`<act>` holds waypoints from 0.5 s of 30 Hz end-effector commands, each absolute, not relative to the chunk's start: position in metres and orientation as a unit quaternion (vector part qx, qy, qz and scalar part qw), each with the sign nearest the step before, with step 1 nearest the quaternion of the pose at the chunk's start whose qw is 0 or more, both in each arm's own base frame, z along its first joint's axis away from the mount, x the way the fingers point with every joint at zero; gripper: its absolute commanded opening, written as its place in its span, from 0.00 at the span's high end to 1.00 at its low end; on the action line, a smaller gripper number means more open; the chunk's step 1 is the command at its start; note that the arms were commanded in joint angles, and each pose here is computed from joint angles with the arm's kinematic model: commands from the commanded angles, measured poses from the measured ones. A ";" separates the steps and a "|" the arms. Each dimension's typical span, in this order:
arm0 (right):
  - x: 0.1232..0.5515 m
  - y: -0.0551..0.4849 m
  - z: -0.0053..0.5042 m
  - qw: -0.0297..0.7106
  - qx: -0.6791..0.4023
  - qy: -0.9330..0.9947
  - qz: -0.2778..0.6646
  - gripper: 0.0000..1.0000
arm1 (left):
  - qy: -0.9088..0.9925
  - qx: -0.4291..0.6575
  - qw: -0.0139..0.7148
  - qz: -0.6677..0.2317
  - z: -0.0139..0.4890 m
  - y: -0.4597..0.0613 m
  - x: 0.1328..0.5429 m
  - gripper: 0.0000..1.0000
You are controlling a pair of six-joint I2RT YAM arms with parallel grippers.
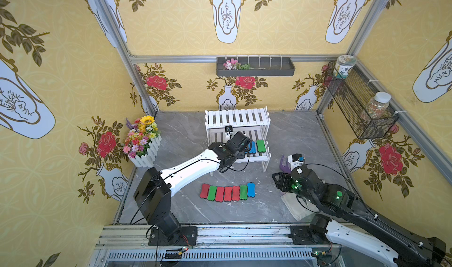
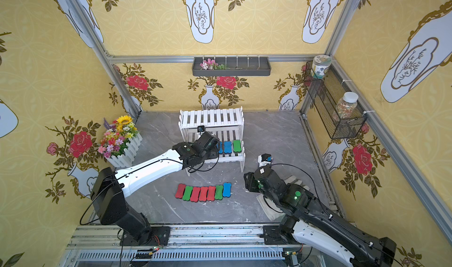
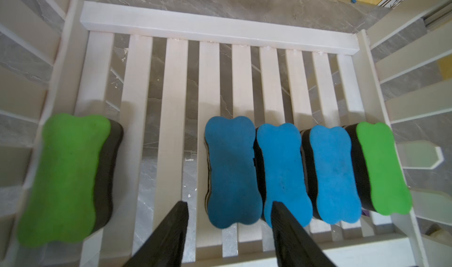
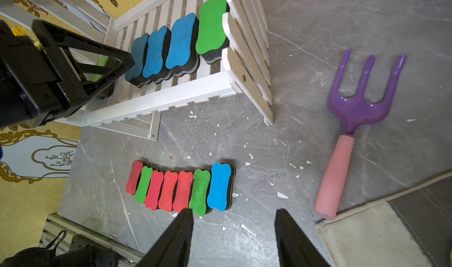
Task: Remove the whiteboard erasers from the shelf
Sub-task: Pick up the whiteboard eraser from the shelf.
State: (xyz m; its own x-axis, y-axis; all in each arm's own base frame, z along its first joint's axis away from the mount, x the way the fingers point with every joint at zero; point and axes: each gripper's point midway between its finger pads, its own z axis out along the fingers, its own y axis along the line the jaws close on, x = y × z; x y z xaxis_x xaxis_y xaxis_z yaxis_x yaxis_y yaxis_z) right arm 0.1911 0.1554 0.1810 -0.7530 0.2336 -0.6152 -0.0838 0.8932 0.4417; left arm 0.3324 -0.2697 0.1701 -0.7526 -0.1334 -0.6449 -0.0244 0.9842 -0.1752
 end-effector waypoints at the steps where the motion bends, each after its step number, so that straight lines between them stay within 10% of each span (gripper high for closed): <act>1: 0.190 0.151 0.181 0.353 0.040 0.908 0.221 0.42 | 0.926 -0.052 0.365 -0.074 0.171 -0.269 0.343 0.40; 15: 0.187 0.146 0.184 0.357 0.042 0.907 0.221 0.42 | 0.928 -0.057 0.360 -0.078 0.164 -0.272 0.355 0.42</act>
